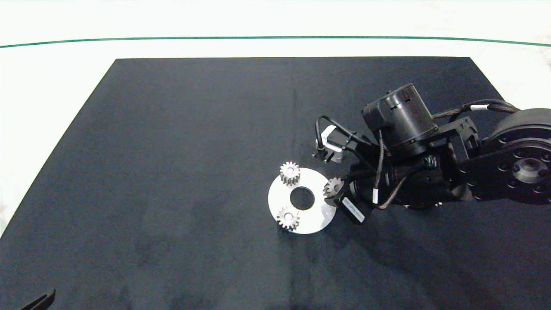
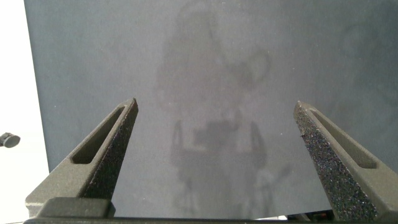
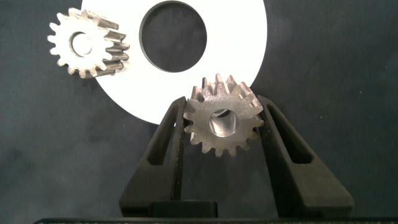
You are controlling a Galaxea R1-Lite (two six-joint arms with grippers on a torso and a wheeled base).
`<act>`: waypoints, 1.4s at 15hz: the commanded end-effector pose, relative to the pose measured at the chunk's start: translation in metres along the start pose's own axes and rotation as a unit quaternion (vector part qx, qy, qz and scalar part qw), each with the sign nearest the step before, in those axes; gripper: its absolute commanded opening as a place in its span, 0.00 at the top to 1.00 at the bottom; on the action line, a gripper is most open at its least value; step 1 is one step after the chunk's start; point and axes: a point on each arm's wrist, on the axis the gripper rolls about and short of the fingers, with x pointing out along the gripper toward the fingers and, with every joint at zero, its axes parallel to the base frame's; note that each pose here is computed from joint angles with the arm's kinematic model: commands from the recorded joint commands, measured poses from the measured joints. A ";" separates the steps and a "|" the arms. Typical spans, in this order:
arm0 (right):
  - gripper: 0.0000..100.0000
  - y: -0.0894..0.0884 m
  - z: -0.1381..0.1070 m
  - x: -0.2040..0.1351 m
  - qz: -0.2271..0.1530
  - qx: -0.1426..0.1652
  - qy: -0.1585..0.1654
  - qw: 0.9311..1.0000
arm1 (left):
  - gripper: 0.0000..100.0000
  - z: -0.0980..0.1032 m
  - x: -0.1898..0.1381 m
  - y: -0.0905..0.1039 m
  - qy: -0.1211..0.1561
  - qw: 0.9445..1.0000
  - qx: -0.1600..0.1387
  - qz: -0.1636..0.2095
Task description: Remove an incorrectly installed larger gear and replace it with the correct smaller gear
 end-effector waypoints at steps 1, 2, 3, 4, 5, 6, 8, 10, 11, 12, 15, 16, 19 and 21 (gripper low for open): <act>0.75 0.001 -0.001 0.005 0.002 -0.002 0.007 1.000 | 0.00 -0.001 0.000 0.000 0.001 1.000 0.000 0.000; 0.75 0.002 -0.001 0.005 0.003 -0.002 0.008 1.000 | 0.00 -0.001 0.000 0.000 0.002 1.000 0.000 0.000; 0.75 0.003 -0.001 0.008 0.004 -0.003 0.011 1.000 | 0.00 -0.001 0.000 0.000 0.002 1.000 0.001 0.000; 0.75 0.002 -0.001 0.008 0.003 -0.002 0.010 1.000 | 0.00 -0.001 0.000 0.000 0.002 1.000 0.001 0.000; 0.75 0.003 -0.001 0.009 0.001 -0.002 0.012 1.000 | 0.00 -0.001 0.000 0.000 0.002 1.000 0.001 0.000; 0.75 0.003 -0.001 0.012 0.001 -0.001 0.015 1.000 | 0.00 -0.002 0.001 0.000 0.004 1.000 0.001 0.000; 0.75 0.003 -0.002 0.015 0.002 -0.001 0.019 1.000 | 0.00 -0.003 0.001 -0.001 0.005 1.000 0.001 -0.001; 0.75 0.003 0.000 0.015 0.002 0.000 0.016 1.000 | 0.00 -0.003 0.001 -0.001 0.005 1.000 0.001 -0.001; 0.75 0.003 -0.001 0.015 0.001 0.000 0.017 1.000 | 0.00 -0.003 0.001 -0.001 0.005 1.000 0.001 -0.001; 0.75 0.003 -0.001 0.015 0.001 0.000 0.017 1.000 | 0.00 -0.003 0.001 -0.001 0.005 1.000 0.001 -0.001; 0.00 0.004 -0.001 0.015 0.000 0.000 0.019 1.000 | 0.00 -0.003 0.001 -0.001 0.005 1.000 0.001 -0.001; 0.00 0.004 -0.001 0.015 0.000 0.000 0.019 1.000 | 0.00 -0.003 0.001 -0.001 0.005 1.000 0.001 -0.001; 0.00 0.004 -0.002 0.015 0.000 0.000 0.019 1.000 | 0.00 -0.003 0.001 0.000 0.006 1.000 0.001 0.000; 0.00 0.002 -0.001 0.008 -0.004 0.010 0.011 1.000 | 0.00 -0.003 0.001 0.000 0.006 1.000 0.000 0.001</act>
